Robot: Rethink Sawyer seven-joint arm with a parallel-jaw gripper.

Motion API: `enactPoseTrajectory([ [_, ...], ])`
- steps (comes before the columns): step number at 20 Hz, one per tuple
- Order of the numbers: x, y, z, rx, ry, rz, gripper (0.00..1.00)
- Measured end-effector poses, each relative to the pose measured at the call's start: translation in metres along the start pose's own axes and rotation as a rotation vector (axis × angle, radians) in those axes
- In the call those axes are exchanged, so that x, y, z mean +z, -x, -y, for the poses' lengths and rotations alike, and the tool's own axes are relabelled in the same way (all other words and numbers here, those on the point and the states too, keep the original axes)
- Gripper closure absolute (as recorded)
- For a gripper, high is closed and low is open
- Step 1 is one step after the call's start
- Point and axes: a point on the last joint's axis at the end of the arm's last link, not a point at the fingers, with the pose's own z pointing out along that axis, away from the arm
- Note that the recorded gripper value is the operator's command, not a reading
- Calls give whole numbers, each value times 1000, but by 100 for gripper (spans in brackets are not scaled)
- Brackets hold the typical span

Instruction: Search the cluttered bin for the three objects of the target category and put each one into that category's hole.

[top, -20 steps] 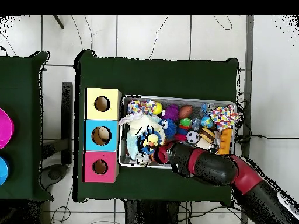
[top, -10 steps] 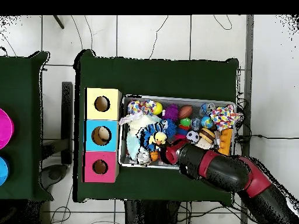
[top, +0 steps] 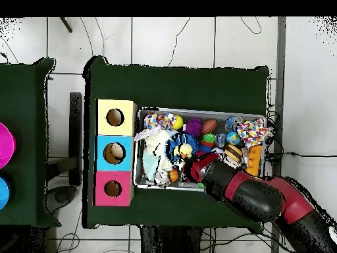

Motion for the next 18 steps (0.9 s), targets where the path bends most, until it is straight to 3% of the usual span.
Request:
enactPoseTrajectory([
  [8,-12,-5,12,-46,-62,19,100],
  [18,-14,-5,13,-70,-84,9,100],
])
